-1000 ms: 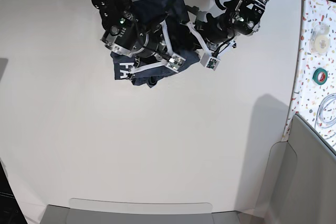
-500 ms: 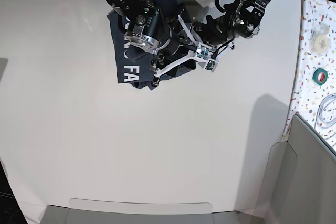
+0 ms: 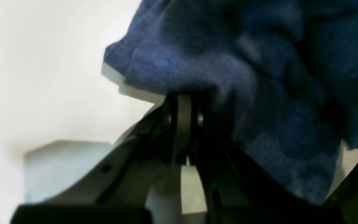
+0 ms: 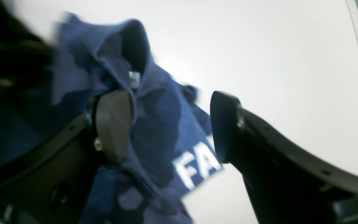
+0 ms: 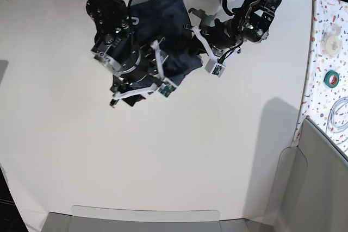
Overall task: Layout the t-shirt on the table in an organized manner, then fold the t-shirt properly
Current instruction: 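Fold the bundle edge with the right gripper toward the left gripper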
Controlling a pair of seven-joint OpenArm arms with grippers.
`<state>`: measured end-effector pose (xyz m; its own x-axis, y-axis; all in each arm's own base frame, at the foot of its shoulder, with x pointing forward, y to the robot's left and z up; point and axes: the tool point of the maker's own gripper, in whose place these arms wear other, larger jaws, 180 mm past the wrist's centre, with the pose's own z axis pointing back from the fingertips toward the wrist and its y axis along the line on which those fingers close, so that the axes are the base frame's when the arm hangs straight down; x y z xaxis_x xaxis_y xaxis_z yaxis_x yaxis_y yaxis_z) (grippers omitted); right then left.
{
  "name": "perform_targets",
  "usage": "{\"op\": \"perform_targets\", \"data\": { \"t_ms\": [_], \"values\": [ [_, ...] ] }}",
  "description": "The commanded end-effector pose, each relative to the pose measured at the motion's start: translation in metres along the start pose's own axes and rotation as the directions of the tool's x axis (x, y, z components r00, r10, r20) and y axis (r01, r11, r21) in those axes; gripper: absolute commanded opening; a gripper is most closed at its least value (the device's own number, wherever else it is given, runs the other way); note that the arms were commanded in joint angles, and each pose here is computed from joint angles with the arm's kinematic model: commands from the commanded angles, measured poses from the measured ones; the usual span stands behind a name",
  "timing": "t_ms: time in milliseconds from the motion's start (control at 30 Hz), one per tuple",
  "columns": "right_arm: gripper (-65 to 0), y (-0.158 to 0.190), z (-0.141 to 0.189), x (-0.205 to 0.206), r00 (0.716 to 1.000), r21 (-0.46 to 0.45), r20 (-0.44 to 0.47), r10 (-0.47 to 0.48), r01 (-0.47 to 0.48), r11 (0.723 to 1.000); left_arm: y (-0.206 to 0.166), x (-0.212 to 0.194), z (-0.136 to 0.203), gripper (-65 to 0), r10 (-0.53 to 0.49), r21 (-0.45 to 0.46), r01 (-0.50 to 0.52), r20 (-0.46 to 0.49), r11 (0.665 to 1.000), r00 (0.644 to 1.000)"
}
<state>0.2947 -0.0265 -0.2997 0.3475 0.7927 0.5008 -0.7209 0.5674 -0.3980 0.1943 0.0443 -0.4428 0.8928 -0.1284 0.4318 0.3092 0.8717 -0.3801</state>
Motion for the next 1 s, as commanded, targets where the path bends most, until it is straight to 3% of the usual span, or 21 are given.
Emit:
{"op": "perform_targets", "data": {
  "t_ms": [0,67,133,233,300,600,867,967],
  "values": [
    [-25.2,-0.016,0.006,0.005,0.998,-0.029,0.047,-0.038,0.039,0.999,0.028,-0.06,0.0,-62.9,0.028,0.124,0.001,-0.232,0.992,0.972],
    [-25.3,-0.034,0.009,-0.007,0.986,-0.033,0.076,-0.151,0.154,0.988,0.028,-0.06,0.0,-62.9,0.028,0.124,0.001,-0.232,0.992,0.972],
    [-25.3,-0.049,0.014,-0.017,0.956,-0.011,0.122,-0.268,0.271,0.962,0.027,-0.06,-0.001,-62.9,0.028,0.123,0.0,-0.231,0.992,0.973],
    [-25.3,-0.063,0.024,-0.029,0.885,0.05,0.204,-0.42,0.419,0.907,0.028,-0.06,-0.001,-62.9,0.029,0.124,0.0,-0.232,0.992,0.972],
    [-25.3,-0.066,0.03,-0.032,0.847,0.092,0.243,-0.472,0.465,0.881,0.029,-0.062,-0.001,-62.9,0.032,0.127,-0.002,-0.237,0.992,0.971],
    [-25.3,-0.041,0.038,-0.017,0.786,0.269,0.311,-0.534,0.466,0.843,0.039,-0.06,-0.011,-62.9,0.045,0.147,-0.011,-0.224,0.989,0.973],
    [-25.3,-0.051,0.041,-0.029,0.802,0.235,0.302,-0.515,0.461,0.856,0.04,-0.061,-0.01,-62.9,0.044,0.15,-0.01,-0.225,0.989,0.973],
    [-25.3,-0.072,0.049,-0.046,0.771,0.184,0.317,-0.552,0.521,0.833,0.041,-0.061,-0.01,-62.9,0.044,0.151,-0.01,-0.226,0.989,0.973]
  ]
}}
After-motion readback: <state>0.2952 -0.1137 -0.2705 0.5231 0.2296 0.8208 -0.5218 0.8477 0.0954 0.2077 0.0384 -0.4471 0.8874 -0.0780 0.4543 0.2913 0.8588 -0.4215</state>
